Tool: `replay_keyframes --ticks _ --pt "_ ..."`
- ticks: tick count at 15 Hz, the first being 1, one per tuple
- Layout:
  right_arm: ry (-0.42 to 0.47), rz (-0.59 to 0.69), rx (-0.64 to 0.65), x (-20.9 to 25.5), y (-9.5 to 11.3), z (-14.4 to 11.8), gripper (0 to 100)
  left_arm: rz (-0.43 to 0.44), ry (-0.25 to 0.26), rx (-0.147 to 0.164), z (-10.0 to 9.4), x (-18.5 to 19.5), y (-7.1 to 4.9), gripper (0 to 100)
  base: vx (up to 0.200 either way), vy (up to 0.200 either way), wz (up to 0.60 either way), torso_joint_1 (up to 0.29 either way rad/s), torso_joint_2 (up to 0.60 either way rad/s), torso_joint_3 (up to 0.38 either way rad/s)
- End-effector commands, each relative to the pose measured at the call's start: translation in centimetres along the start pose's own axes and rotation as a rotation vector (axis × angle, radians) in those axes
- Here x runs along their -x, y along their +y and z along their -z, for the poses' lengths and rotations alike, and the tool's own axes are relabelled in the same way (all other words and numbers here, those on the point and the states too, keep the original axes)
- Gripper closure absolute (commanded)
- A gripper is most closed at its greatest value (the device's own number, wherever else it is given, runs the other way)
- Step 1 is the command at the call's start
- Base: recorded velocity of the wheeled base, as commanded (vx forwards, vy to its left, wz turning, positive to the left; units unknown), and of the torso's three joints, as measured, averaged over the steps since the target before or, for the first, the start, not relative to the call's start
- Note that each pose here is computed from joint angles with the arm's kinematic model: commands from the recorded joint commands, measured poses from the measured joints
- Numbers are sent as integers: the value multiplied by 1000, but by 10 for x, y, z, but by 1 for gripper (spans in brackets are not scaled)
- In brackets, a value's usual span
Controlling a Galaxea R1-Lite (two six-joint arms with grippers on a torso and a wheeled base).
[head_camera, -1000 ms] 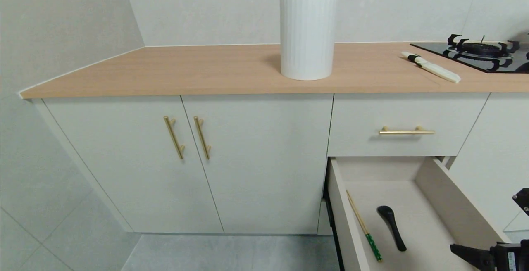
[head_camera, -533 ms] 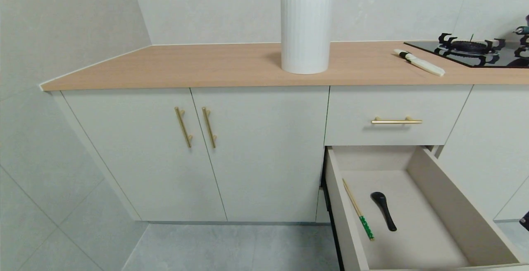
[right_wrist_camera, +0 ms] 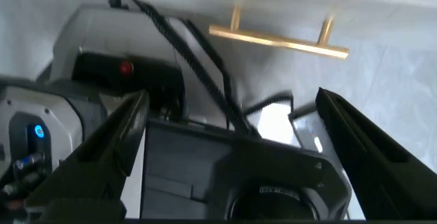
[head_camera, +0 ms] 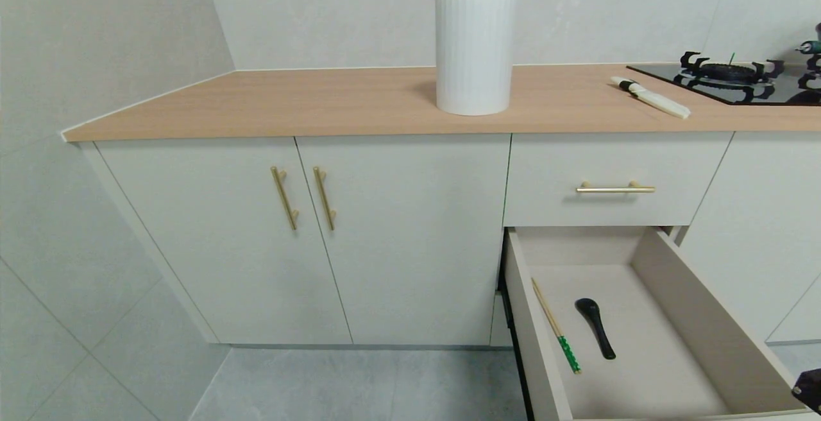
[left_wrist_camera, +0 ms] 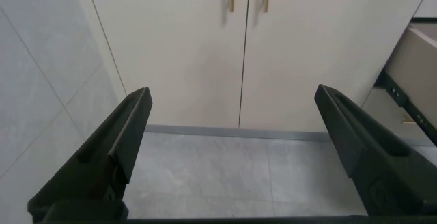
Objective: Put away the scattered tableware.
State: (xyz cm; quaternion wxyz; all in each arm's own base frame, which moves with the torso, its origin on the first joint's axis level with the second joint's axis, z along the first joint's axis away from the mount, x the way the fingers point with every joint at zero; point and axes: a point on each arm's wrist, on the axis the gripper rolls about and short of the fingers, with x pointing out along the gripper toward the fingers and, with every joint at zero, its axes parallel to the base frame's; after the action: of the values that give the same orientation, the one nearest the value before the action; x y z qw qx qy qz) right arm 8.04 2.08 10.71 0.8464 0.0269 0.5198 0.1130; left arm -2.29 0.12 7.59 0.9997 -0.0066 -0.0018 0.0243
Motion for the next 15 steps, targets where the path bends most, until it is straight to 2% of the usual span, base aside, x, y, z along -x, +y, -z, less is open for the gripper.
replay_keyframes --ticks 1,5,9,15 --pt "148 19 -14 -31 -1 -17 0 0 0 1 0 0 0 0 0 0 0 0 0 0" --pt "166 26 -21 -55 -2 -32 0 0 0 1 0 0 0 0 0 0 0 0 0 0" --pt "104 100 -11 -63 -3 -42 0 1 0 1 0 0 0 0 0 0 0 0 0 0" --pt "-29 89 -3 -70 -2 -59 0 0 0 1 0 0 0 0 0 0 0 0 0 0"
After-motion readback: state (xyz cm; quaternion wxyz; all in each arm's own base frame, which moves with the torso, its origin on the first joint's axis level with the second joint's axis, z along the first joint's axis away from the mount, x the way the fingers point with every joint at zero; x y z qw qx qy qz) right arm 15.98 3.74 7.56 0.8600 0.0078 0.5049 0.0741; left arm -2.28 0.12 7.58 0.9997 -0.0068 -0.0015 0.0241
